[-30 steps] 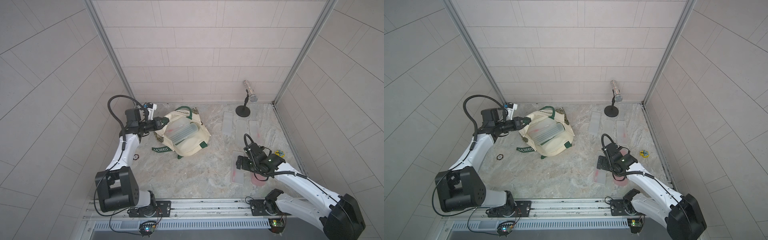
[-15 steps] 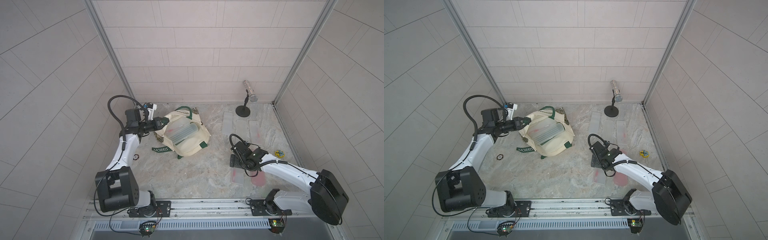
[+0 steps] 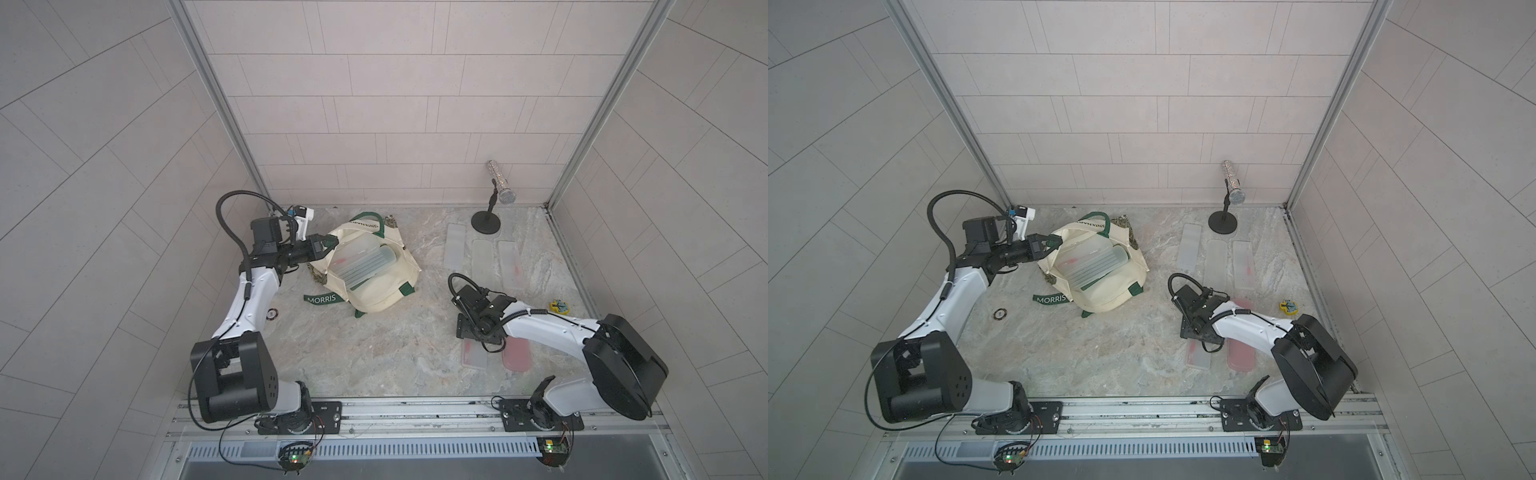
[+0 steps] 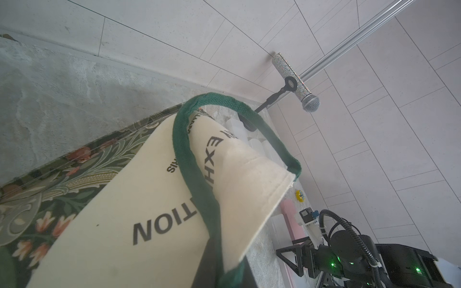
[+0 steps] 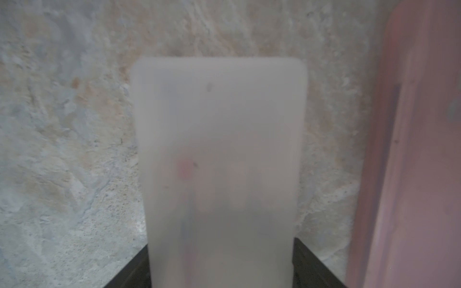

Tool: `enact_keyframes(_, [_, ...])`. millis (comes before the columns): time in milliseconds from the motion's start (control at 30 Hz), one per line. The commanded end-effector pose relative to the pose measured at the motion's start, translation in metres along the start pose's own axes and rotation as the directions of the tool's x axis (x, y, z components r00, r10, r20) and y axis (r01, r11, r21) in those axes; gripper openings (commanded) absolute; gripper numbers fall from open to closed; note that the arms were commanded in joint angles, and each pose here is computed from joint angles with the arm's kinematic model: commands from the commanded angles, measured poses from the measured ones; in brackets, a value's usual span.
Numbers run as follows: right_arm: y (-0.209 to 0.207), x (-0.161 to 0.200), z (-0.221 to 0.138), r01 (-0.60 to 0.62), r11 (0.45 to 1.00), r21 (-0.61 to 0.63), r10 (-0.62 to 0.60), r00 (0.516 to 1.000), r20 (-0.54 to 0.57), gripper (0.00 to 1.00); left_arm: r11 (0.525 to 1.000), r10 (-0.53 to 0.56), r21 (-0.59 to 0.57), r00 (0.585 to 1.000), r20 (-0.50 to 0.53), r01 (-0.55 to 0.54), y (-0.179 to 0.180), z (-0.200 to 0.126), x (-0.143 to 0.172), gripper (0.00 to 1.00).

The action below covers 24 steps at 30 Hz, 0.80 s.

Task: Take out the pencil case from the canvas bag
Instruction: Place the pencil case at the center of the board.

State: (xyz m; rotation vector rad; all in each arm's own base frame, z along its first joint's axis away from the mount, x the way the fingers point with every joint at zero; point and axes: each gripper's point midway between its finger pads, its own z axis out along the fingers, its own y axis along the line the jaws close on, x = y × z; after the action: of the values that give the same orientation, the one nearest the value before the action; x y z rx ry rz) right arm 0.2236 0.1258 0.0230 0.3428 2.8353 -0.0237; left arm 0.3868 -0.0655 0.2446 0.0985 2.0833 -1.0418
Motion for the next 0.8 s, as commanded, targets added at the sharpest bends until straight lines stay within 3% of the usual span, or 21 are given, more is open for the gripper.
enact_keyframes(0, [-0.009, -0.005, -0.002, -0.013, 0.999, 0.037, 0.012, 1.0, 0.02, 0.69, 0.999, 0.031, 0.008, 0.999, 0.015, -0.031, 0.001, -0.001, -0.005, 0.0])
enact_keyframes(333, [-0.036, -0.015, -0.008, 0.011, 0.996, 0.084, -0.012, 1.0, 0.008, 0.64, 0.999, 0.032, 0.001, 0.999, 0.019, -0.032, 0.0, -0.003, -0.006, 0.0])
enact_keyframes(400, [-0.037, -0.016, -0.01, 0.021, 0.996, 0.082, -0.022, 1.0, 0.006, 0.67, 1.0, 0.031, 0.003, 0.999, 0.018, -0.031, 0.0, -0.002, -0.006, 0.0])
enact_keyframes(500, [-0.035, -0.015, -0.012, 0.04, 0.997, 0.064, -0.039, 0.999, -0.014, 0.8, 1.0, 0.024, 0.003, 1.0, 0.016, -0.024, 0.001, -0.002, -0.006, 0.0])
enact_keyframes(767, [-0.031, -0.024, -0.024, 0.044, 0.998, 0.037, -0.044, 0.999, 0.016, 0.9, 1.0, 0.02, 0.001, 1.0, 0.018, -0.02, 0.001, -0.002, -0.007, 0.0])
